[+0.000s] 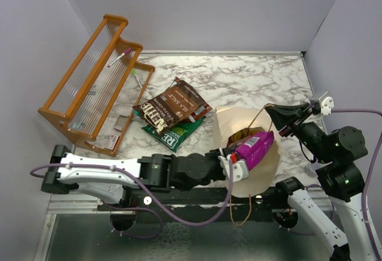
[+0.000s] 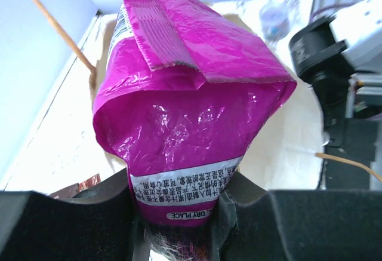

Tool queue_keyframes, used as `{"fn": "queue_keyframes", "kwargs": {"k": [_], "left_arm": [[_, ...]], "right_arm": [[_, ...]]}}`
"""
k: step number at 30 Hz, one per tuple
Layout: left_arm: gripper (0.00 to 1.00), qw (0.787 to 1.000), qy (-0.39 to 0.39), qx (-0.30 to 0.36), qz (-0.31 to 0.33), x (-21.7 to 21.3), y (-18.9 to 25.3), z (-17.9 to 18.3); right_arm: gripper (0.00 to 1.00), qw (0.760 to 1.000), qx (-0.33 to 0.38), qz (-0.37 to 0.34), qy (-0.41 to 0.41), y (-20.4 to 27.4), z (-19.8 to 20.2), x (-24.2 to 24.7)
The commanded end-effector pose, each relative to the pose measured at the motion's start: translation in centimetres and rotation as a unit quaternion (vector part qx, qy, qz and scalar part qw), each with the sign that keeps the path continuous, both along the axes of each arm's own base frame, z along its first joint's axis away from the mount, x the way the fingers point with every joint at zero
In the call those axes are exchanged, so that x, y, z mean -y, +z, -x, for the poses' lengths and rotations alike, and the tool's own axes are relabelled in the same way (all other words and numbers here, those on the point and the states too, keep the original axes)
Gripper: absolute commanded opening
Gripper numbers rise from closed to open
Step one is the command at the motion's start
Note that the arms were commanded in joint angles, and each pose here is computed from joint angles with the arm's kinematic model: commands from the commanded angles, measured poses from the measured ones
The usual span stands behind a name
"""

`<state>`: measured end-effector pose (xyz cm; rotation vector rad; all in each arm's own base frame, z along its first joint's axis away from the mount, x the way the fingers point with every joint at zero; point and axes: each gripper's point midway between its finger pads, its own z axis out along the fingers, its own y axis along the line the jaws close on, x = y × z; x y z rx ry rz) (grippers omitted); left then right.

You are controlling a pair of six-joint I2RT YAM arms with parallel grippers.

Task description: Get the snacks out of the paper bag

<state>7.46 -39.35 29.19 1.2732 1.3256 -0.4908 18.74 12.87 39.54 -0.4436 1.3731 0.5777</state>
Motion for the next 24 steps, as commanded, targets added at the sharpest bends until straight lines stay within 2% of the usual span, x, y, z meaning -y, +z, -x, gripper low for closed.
{"fn": "queue_keyframes", "kwargs": {"k": [1, 5, 8, 15, 18, 24], "left_arm": [[0.10, 0.989, -0.067, -0.033, 0.124, -2.5, 8.2, 2.3], [0.09, 0.979, -0.066, -0.054, 0.186, -5.4, 11.8, 2.3], [0.06, 0.974, -0.012, -0.061, 0.218, -7.8, 13.0, 0.6], [0.03, 0.949, 0.202, -0.081, 0.228, -13.9, 11.0, -5.0], [0.03, 0.928, 0.289, -0.068, 0.224, -16.2, 9.7, -6.8], [0.01, 0.897, 0.372, -0.077, 0.227, -19.0, 7.9, -8.4]], "right_arm": [[0.02, 0.999, 0.014, -0.021, -0.025, 1.5, -0.4, 0.8], [0.02, 0.998, 0.003, -0.026, -0.060, 1.2, -1.4, 1.7], [0.02, 0.996, -0.004, -0.036, -0.079, 1.1, -1.9, 2.2], [0.02, 0.987, -0.010, -0.046, -0.156, 1.9, -3.5, 4.5], [0.02, 0.975, -0.017, -0.045, -0.218, 2.5, -5.1, 6.3], [0.07, 0.943, -0.039, -0.022, -0.330, 2.7, -8.7, 9.4]]}}
